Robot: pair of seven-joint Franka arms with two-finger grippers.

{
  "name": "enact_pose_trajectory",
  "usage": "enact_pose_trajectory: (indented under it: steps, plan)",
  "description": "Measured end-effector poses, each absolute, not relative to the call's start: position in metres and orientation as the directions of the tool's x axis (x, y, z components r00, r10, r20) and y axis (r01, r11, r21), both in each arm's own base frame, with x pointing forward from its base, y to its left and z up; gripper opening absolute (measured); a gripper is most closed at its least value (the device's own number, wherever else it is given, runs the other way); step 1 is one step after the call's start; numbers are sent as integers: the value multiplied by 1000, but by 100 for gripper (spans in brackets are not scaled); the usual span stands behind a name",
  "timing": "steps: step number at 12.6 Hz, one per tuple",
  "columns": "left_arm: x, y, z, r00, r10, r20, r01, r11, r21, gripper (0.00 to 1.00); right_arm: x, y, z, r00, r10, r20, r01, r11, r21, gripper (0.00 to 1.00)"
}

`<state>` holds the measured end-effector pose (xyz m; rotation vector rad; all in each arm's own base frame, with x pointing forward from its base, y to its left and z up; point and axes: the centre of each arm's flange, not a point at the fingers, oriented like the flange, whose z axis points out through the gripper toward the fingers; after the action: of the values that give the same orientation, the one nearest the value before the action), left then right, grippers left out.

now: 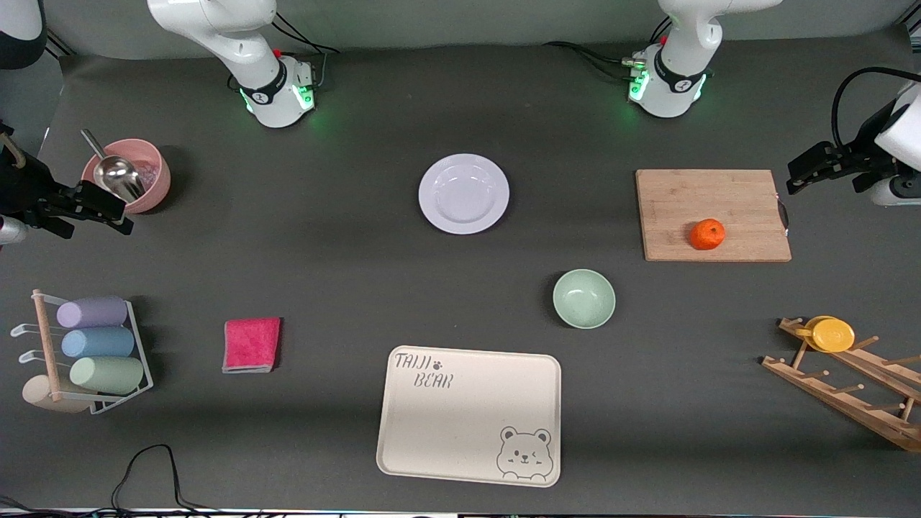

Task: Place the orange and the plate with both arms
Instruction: 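Lower the left gripper onto the orange on the cutting board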

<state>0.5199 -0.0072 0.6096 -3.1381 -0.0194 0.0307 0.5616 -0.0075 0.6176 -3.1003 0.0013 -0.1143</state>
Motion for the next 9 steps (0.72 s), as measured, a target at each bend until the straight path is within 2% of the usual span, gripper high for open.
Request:
enact_pose_trajectory:
  steps: [6,9]
  plan:
    - [522,-5,607,999,16,-33,16,-1000,-3,100,561,-9,619,997,-4,76,-1,-999,-38,100]
    - [528,-3,556,994,16,-113,14,-1000,-19,100,561,-9,616,998,-4,70,-1,-999,-38,100]
